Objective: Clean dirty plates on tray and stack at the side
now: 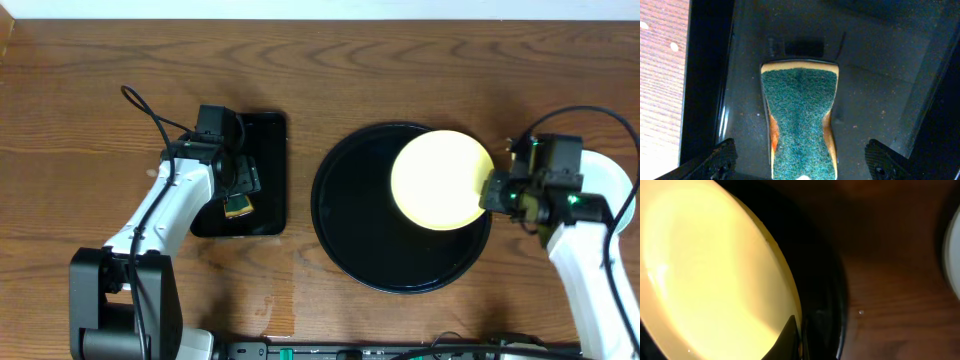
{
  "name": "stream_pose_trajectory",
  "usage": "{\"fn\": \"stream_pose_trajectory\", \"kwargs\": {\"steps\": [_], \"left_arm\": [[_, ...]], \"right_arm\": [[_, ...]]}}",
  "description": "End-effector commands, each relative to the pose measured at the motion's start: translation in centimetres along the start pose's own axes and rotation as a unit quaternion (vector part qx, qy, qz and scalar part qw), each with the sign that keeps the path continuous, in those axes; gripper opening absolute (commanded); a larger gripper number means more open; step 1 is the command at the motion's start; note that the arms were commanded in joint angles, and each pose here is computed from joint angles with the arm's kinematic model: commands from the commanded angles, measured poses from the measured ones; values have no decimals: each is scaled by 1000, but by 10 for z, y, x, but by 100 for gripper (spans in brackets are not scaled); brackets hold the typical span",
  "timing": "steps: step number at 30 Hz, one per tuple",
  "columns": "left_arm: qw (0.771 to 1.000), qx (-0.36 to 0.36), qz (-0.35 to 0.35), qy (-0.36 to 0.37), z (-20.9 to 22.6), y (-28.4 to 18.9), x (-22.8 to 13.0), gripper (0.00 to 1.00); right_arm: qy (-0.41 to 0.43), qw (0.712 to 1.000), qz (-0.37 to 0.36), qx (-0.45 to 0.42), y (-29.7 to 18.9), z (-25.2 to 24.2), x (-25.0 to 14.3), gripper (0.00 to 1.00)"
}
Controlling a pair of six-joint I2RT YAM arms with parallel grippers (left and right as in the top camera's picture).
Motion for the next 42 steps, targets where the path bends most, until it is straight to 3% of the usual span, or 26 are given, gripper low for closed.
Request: {"fn": "stream_pose_trajectory", "kwargs": {"steps": [1, 5, 10, 19, 25, 42], "left_arm": [[1000, 4, 7, 2, 2, 3, -3, 83], [1000, 4, 7, 2, 2, 3, -3, 83], [1000, 4, 7, 2, 2, 3, -3, 83], [1000, 4, 7, 2, 2, 3, -3, 83], [1000, 4, 7, 2, 2, 3, -3, 83], [1000, 4, 7, 2, 2, 3, -3, 83]], "right_arm": [[-62, 995, -40, -61, -16, 9, 7, 1], [-93, 977, -91, -168, -32, 15, 14, 1], [-177, 942, -161, -238, -50, 44, 25, 1], [-312, 846, -262, -344, -93, 98, 24, 1], [-324, 826, -284, -363, -102, 108, 20, 1], [-336, 820, -281, -369, -103, 110, 20, 1]]}}
Point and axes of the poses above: each gripper's point midway between its finger pads, its own y axis out along the fingers, its own z axis along the line the jaws close on, x = y × z, the point moved 2 cm from there along -y, back along the fingers, and after that the axes turned 4 degrees about -y, right-handed, at the moved point
